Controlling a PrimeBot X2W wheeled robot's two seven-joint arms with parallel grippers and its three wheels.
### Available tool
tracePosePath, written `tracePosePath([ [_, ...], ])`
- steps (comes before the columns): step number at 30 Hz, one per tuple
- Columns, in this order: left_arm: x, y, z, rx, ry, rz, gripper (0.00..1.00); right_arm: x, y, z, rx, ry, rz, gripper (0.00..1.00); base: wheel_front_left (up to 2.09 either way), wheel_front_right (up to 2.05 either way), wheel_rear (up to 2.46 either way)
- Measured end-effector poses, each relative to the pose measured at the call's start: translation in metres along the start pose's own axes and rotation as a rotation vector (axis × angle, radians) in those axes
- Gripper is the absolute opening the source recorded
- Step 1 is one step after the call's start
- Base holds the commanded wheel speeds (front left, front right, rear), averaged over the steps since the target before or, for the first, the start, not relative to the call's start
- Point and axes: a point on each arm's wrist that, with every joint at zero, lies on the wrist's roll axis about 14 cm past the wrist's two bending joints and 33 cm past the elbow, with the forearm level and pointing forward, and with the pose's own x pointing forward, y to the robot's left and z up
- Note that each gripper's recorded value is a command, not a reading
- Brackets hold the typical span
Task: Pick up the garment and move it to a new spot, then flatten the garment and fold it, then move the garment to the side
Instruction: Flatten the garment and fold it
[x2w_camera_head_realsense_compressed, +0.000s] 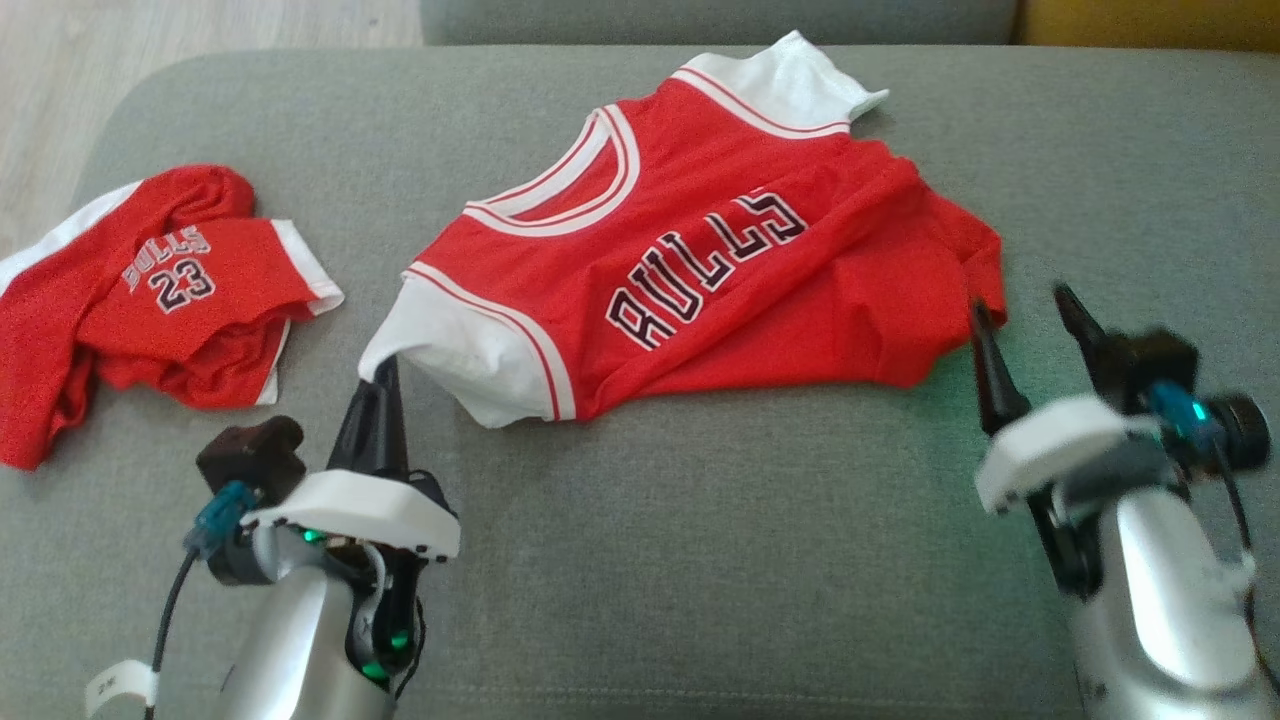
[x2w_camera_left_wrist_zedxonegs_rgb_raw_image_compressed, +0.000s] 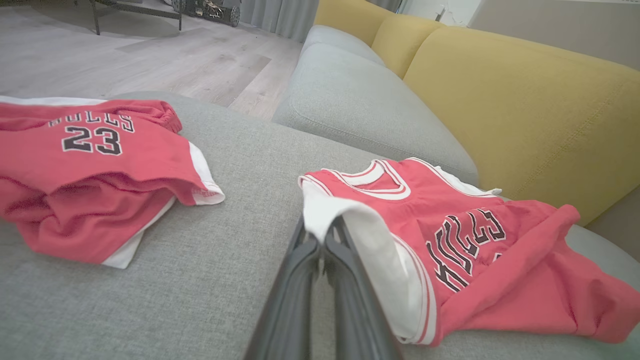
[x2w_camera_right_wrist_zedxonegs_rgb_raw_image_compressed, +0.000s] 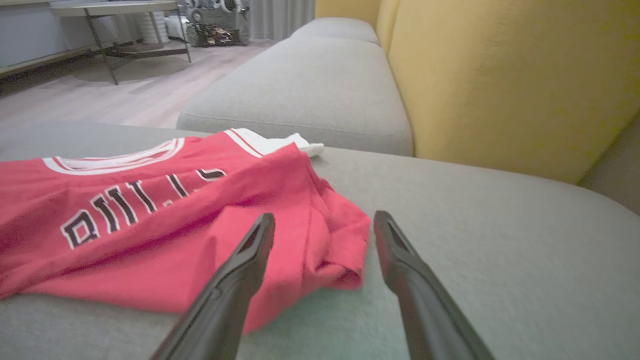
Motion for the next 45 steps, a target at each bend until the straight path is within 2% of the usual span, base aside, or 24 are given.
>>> tracePosePath([
  [6, 0.000, 0.001, -0.009, -0.009, 0.025, -0.001, 0.00, 0.042, 0.020, 0.017, -0.023, 0.020, 0.094, 1.00, 0.00, 0.00, 0.00],
  [16, 0.011, 0.003, -0.004, -0.024, 0.014, 0.001, 0.00, 0.094, 0.025, 0.001, -0.020, 0.160, 0.149, 1.00, 0.00, 0.00, 0.00],
  [21, 0.011, 0.010, -0.008, -0.029, 0.025, 0.021, 0.00, 0.111, 0.031, -0.009, 0.036, 0.219, 0.166, 1.00, 0.00, 0.00, 0.00],
  [28, 0.010, 0.015, -0.012, -0.026, 0.036, 0.033, 0.00, 0.122, 0.035, -0.016, 0.049, 0.263, 0.188, 1.00, 0.00, 0.00, 0.00],
  [29, 0.011, 0.015, -0.012, -0.026, 0.036, 0.033, 0.00, 0.123, 0.037, -0.016, 0.049, 0.267, 0.194, 0.87, 0.00, 0.00, 0.00],
  [30, 0.011, 0.015, -0.012, -0.026, 0.036, 0.034, 0.00, 0.124, 0.039, -0.017, 0.046, 0.269, 0.200, 0.17, 0.00, 0.00, 0.00],
  [31, 0.011, 0.015, -0.011, -0.030, 0.035, 0.035, 0.00, 0.124, 0.040, -0.017, 0.044, 0.270, 0.204, 0.00, 0.00, 0.00, 0.00],
  [38, 0.012, 0.011, -0.006, -0.032, 0.020, 0.028, 0.00, 0.119, 0.030, -0.011, 0.003, 0.232, 0.195, 0.00, 0.00, 0.00, 0.00],
  [45, 0.013, 0.001, 0.004, -0.030, -0.009, 0.000, 0.00, 0.106, 0.017, 0.014, -0.020, 0.138, 0.172, 0.00, 0.00, 0.00, 0.00],
])
